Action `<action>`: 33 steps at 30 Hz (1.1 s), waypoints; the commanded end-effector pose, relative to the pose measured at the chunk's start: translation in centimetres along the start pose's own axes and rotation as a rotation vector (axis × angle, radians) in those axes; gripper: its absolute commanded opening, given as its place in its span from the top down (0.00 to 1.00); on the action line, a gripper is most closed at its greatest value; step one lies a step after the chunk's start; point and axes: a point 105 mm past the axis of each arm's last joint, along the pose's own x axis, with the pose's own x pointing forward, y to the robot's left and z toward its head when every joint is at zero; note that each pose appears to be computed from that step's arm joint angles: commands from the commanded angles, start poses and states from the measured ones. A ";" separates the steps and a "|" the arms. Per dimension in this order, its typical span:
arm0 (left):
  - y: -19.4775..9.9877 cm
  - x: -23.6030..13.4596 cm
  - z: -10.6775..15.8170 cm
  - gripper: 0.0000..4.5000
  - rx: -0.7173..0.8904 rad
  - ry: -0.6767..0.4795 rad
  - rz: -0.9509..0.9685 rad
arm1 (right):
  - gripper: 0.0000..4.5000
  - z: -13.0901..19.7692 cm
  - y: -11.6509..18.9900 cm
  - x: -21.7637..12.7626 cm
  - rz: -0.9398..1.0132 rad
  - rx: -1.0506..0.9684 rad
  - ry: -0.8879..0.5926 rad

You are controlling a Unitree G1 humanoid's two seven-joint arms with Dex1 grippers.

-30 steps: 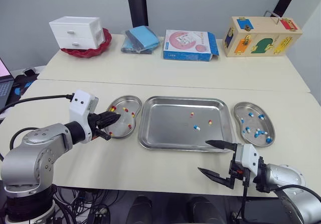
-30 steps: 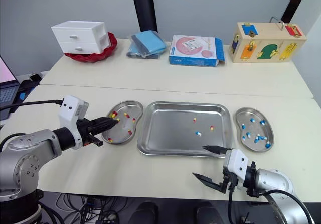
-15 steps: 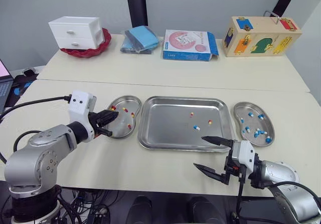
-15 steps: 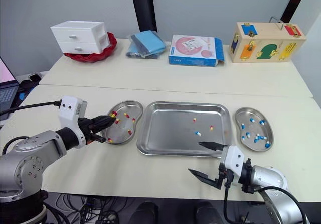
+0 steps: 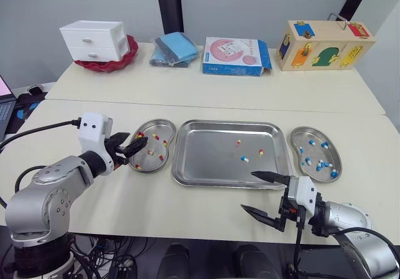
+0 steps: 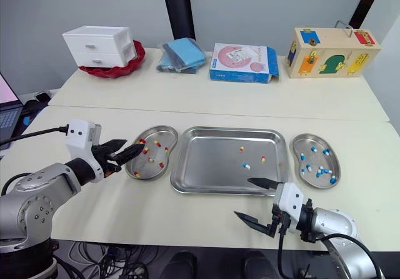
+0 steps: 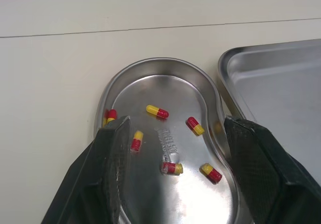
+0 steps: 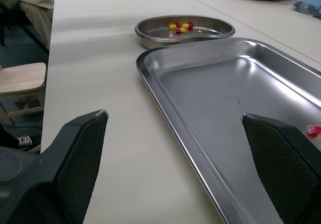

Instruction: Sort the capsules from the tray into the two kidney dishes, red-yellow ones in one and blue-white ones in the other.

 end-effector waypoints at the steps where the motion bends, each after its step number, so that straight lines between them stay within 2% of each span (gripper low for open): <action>1: 0.8 -1.3 1.3 0.32 0.064 -0.077 0.020 | 0.00 1.3 -0.2 -0.4 -0.024 -0.035 -0.026; 6: 2.5 -3.6 0.6 0.32 0.105 -0.122 0.046 | 0.00 1.3 -0.8 -1.9 -0.092 -0.020 0.015; 9: 3.5 -5.3 -0.8 0.32 0.105 -0.097 0.066 | 0.00 1.1 -1.4 -3.7 -0.152 -0.017 0.060; 13: 5.0 -7.1 -3.4 0.32 0.095 -0.074 0.149 | 0.00 0.0 -3.1 -7.3 -0.263 -0.011 0.159; 17: 6.3 -9.3 -6.4 0.32 0.074 -0.024 0.241 | 0.00 -1.1 -4.5 -12.6 -0.380 0.023 0.282; 22: 6.1 -11.1 -8.1 0.00 0.080 0.004 0.216 | 0.00 -2.0 -5.0 -17.9 -0.454 0.047 0.408; 27: 5.6 -11.3 -8.6 0.00 0.079 0.021 0.158 | 0.00 -2.3 -5.0 -19.7 -0.473 0.080 0.448; 33: 4.2 -11.4 -9.4 0.00 0.112 0.072 0.063 | 0.00 -2.4 -5.4 -19.2 -0.455 0.077 0.447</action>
